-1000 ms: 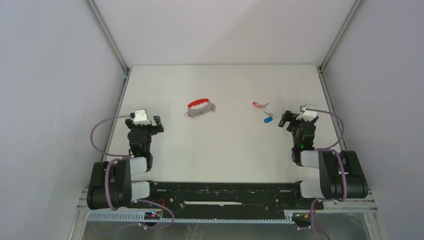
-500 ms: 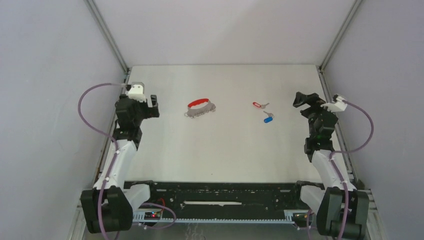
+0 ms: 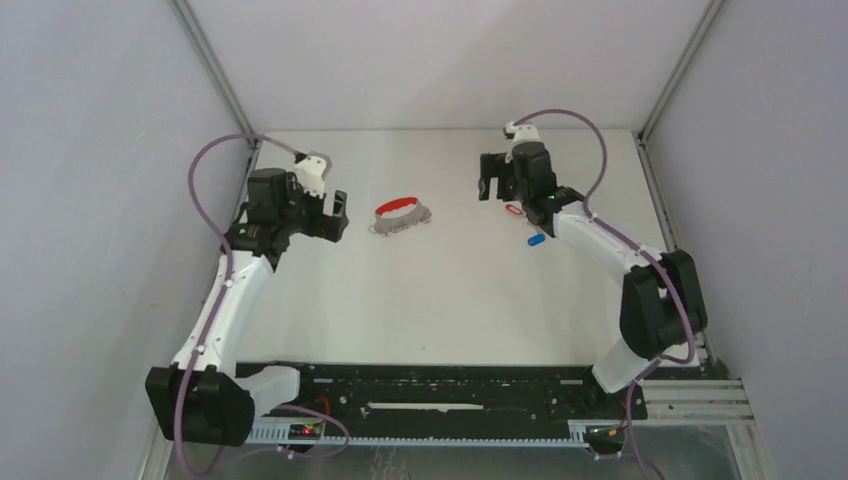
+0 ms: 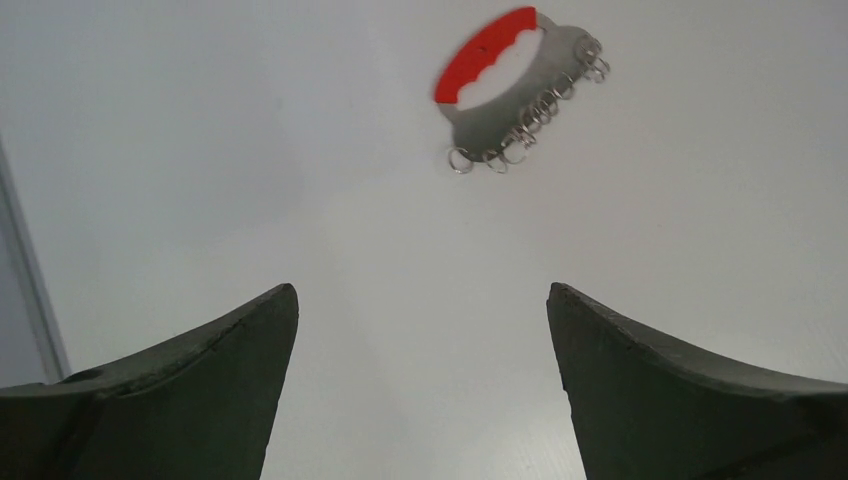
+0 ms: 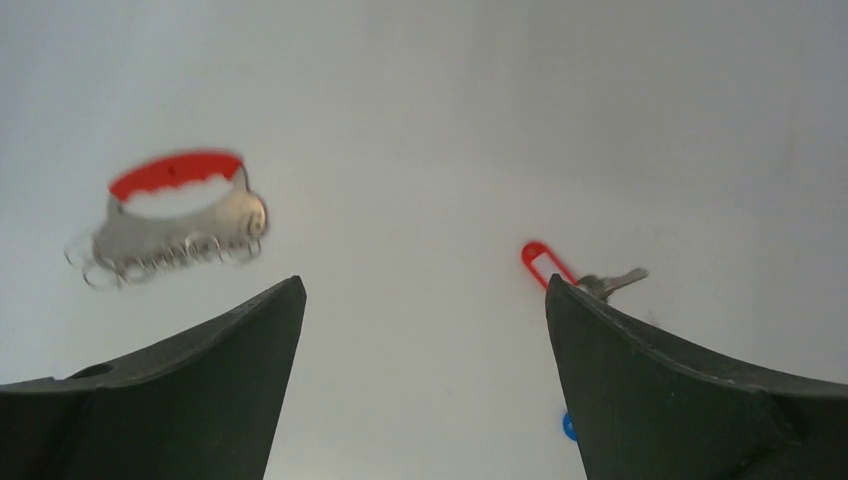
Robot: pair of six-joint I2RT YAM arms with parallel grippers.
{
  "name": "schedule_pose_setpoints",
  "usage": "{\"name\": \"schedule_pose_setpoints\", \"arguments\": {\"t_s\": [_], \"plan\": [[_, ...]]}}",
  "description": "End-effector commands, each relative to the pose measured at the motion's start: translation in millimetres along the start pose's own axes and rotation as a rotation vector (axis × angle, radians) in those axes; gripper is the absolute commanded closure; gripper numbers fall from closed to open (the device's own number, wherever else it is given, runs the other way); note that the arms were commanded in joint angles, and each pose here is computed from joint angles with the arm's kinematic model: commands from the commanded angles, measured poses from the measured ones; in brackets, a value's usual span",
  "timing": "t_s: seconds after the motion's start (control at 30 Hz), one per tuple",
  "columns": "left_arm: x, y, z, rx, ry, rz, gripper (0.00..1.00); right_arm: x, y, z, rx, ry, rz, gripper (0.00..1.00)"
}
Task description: Put the keys on the keyring
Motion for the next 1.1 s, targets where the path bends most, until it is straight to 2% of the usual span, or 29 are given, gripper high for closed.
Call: {"name": "schedule_pose_setpoints", "arguments": {"t_s": [0.0,0.2,0.43,0.63,0.8,1.07], "plan": [[-12,-6,3,0.060,-0.040,-0.072,0.00,36,-11,-39,0.177,0.139,0.158,0.03],[-18,-24,3,0.111,-0.101,-0.133,0.00,99,-54,-75,0.327,0.212,0.313,0.23],[-20,-38,-1,0.151,-0.095,-0.141,0.00,137,-101,-81,0.359,0.203,0.341,0.24],[-21,-42,-4,0.159,-0.089,-0.145,0.00,141,-131,-89,0.373,0.209,0.221,0.31],[-20,-40,-2,0.153,-0.092,-0.135,0.00,134,-141,-102,0.387,0.210,0.140,0.34],[-19,-38,-3,0.154,-0.093,-0.126,0.01,138,-147,-119,0.414,0.210,0.140,0.34]]}}
Point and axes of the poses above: each gripper's point midway between its finger pads, its own y axis back along the fingers, its own x axis along the line the jaws close on, z = x × y, the point moved 6 cm from there along y, back along the fingers, and after that the axes turned 6 degrees about -y, right-handed, at the moved point
